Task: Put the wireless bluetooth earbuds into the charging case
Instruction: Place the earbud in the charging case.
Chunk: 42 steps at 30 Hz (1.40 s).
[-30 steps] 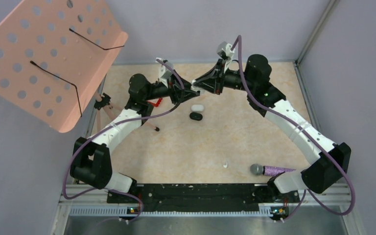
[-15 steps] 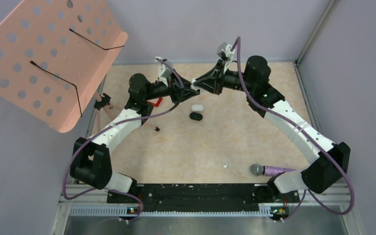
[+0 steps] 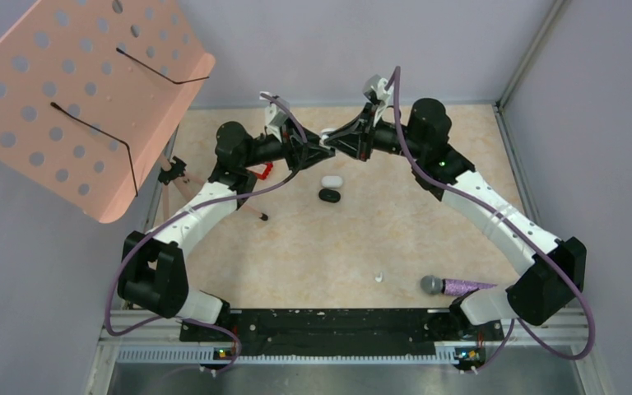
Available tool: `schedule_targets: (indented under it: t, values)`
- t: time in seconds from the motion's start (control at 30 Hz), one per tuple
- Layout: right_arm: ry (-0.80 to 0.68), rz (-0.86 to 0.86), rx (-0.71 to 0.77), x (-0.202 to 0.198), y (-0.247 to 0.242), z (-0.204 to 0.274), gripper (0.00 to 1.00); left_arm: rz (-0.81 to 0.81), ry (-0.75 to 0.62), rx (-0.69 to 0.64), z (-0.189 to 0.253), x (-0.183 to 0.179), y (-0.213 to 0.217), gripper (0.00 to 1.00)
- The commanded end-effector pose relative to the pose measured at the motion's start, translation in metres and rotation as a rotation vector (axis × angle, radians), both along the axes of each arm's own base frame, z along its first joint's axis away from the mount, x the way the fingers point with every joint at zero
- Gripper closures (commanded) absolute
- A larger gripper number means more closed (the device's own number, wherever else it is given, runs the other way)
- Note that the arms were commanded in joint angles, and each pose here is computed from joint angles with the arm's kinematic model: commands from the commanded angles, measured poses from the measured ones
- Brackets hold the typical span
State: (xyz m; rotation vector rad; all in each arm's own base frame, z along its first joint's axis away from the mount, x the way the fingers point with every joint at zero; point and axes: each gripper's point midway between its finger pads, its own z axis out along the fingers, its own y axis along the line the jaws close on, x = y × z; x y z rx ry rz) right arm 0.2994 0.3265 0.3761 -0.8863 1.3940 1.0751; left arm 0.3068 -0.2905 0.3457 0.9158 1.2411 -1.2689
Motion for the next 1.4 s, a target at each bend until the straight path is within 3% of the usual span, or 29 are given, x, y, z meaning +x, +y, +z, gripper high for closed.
schedule_targets:
  t: [0.0,0.27,0.63,0.73,1.03,1.37]
  values:
    - [-0.012,-0.028,-0.017,-0.003,0.001,-0.001,0.90,0.012,-0.112,-0.059,0.044,-0.006,0.004,1.00]
    - [-0.096,-0.068,-0.058,-0.002,-0.010,0.020,0.68,0.002,-0.102,-0.041,0.034,-0.009,0.004,1.00]
    - [-0.207,-0.086,-0.119,-0.021,-0.031,0.040,0.63,-0.005,-0.089,-0.034,0.025,-0.008,0.004,1.00]
    - [-0.210,-0.086,-0.109,-0.019,-0.029,0.044,0.64,-0.015,-0.103,-0.026,0.022,-0.010,0.003,1.00]
    - [-0.193,-0.090,-0.094,-0.001,-0.017,0.044,0.51,-0.036,-0.131,-0.010,0.018,-0.016,0.004,1.00]
    - [-0.172,-0.074,-0.118,0.005,-0.011,0.030,0.46,-0.050,-0.138,-0.006,0.019,-0.021,0.004,1.00]
